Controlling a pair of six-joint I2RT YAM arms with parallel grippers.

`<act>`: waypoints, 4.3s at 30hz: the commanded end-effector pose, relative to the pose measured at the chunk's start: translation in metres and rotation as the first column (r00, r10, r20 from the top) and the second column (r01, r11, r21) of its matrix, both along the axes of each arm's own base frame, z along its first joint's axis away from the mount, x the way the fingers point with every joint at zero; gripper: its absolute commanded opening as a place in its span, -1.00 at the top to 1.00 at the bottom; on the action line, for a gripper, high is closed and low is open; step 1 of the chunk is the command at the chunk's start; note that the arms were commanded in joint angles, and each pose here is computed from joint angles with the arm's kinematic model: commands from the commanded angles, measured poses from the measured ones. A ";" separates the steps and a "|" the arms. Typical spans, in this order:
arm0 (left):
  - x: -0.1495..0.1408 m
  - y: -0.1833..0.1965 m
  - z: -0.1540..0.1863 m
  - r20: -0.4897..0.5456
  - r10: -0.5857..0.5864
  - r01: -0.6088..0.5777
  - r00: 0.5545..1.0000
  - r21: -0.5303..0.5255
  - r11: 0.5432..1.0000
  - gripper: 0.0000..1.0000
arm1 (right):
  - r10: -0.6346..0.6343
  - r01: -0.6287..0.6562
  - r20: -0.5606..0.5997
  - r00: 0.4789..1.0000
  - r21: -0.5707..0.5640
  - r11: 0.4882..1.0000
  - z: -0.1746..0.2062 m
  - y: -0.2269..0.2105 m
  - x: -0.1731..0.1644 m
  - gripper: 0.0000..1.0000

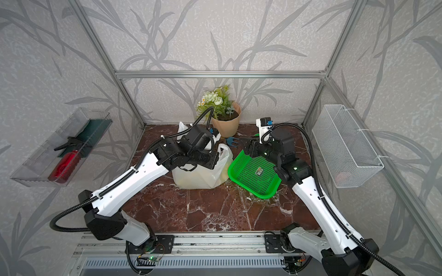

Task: Place the banana into a plastic bag & tie a knot
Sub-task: Cross the plastic bag at the center of the board.

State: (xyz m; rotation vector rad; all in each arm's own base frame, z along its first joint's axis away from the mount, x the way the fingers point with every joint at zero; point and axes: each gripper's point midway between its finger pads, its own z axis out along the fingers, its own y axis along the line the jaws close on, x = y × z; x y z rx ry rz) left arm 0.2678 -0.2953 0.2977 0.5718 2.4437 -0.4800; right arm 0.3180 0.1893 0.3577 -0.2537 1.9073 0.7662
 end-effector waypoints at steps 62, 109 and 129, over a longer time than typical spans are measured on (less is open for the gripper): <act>0.025 0.110 0.089 0.042 0.335 -0.307 0.941 -0.307 0.901 1.00 | 0.273 -0.220 0.322 0.906 -0.192 0.957 -0.084 0.158 -0.002 0.01; 0.016 0.112 0.069 0.009 0.310 -0.292 0.951 -0.315 0.903 1.00 | 0.388 -0.429 0.196 0.901 0.253 0.867 -0.012 0.234 0.160 0.43; 0.030 0.113 0.070 0.017 0.345 -0.318 0.938 -0.345 0.883 1.00 | 0.334 -0.338 0.054 0.941 0.182 0.924 0.020 0.178 0.086 1.00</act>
